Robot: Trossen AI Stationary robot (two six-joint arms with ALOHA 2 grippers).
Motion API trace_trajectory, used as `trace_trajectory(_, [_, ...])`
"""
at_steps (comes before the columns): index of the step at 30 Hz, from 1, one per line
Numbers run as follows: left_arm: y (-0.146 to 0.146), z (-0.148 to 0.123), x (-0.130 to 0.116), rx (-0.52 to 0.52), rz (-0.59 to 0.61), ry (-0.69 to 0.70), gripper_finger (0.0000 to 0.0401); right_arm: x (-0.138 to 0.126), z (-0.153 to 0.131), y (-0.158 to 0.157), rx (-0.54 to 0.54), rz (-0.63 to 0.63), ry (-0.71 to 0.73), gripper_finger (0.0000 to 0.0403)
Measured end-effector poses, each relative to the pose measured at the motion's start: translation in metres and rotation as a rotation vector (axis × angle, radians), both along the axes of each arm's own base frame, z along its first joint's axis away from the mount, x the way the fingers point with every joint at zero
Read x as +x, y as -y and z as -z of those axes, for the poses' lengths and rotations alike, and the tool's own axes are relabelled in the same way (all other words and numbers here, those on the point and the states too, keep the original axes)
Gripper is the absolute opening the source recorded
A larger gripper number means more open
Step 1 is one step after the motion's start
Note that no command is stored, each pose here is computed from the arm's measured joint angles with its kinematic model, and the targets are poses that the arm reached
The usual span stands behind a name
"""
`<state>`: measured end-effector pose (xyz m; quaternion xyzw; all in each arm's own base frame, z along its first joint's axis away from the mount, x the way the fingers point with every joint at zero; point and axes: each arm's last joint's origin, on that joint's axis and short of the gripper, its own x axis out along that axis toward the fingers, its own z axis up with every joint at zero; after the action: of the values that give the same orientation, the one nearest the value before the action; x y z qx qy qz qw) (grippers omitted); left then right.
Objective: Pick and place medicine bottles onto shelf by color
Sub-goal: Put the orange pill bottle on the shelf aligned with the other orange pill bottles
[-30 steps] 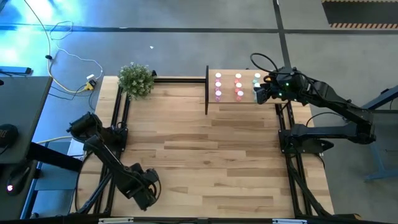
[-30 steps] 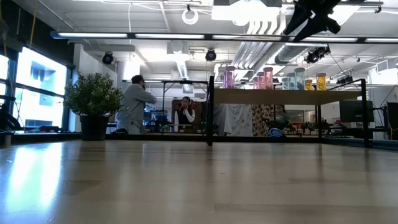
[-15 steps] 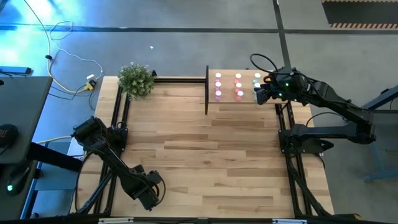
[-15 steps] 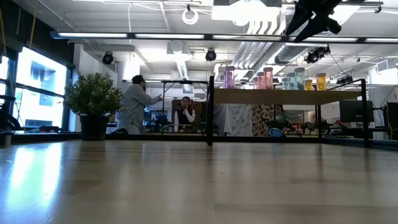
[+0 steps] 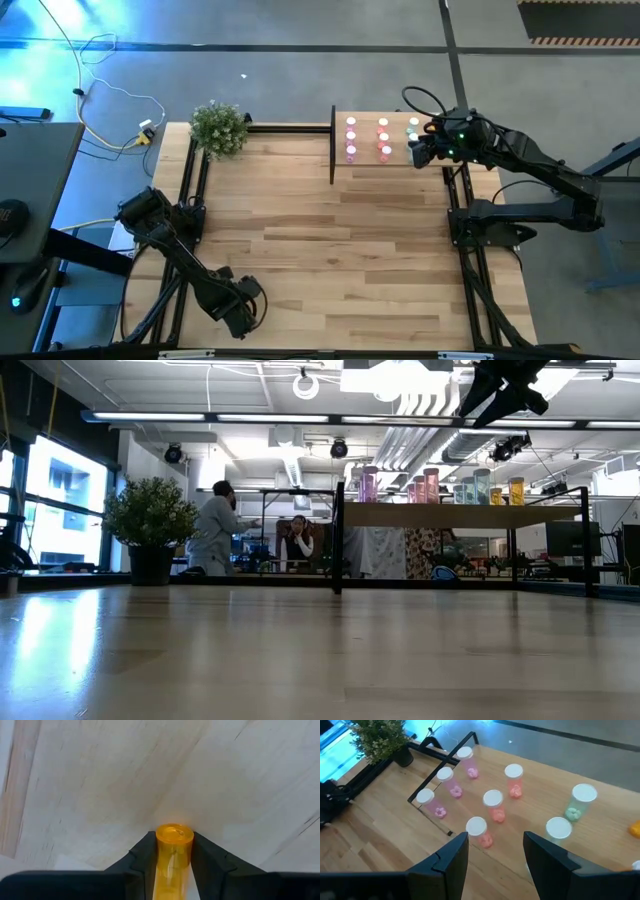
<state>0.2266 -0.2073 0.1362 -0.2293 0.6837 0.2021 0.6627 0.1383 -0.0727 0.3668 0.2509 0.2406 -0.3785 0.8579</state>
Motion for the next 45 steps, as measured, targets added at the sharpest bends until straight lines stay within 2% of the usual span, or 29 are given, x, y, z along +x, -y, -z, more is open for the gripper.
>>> trace_trajectory(5, [-0.001, -0.001, 0.004, -0.03, -0.013, 0.011, 0.0092, 0.001, 0.0, -0.001, 0.023, -0.032, 0.011, 0.0181])
trace_trajectory(11, [-0.004, -0.004, 0.02, -0.13, -0.042, 0.073, 0.0093, 0.002, 0.0, -0.004, 0.074, -0.115, 0.034, 0.0181])
trace_trajectory(19, [-0.023, -0.029, 0.059, -0.286, -0.059, 0.351, 0.0093, 0.004, 0.0, -0.007, 0.132, -0.229, 0.059, 0.0181])
trace_trajectory(26, [-0.06, -0.057, 0.096, -0.404, -0.094, 0.618, 0.0093, 0.005, 0.0, -0.01, 0.14, -0.366, 0.063, 0.0181])
trace_trajectory(32, [-0.1, -0.079, 0.125, -0.537, -0.181, 0.825, 0.0093, 0.005, 0.0, -0.012, 0.141, -0.443, 0.067, 0.0181])
trace_trajectory(36, [-0.129, -0.092, 0.139, -0.639, -0.293, 0.941, 0.0093, 0.006, 0.0, -0.013, 0.155, -0.481, 0.078, 0.0181])
trace_trajectory(41, [-0.165, -0.102, 0.149, -0.757, -0.482, 0.994, 0.0093, 0.006, -0.001, -0.016, 0.085, -0.653, 0.065, 0.0181])
trace_trajectory(45, [-0.189, -0.106, 0.151, -0.871, -0.607, 0.97, 0.0093, 0.007, -0.001, -0.018, 0.008, -0.797, 0.062, 0.0181])
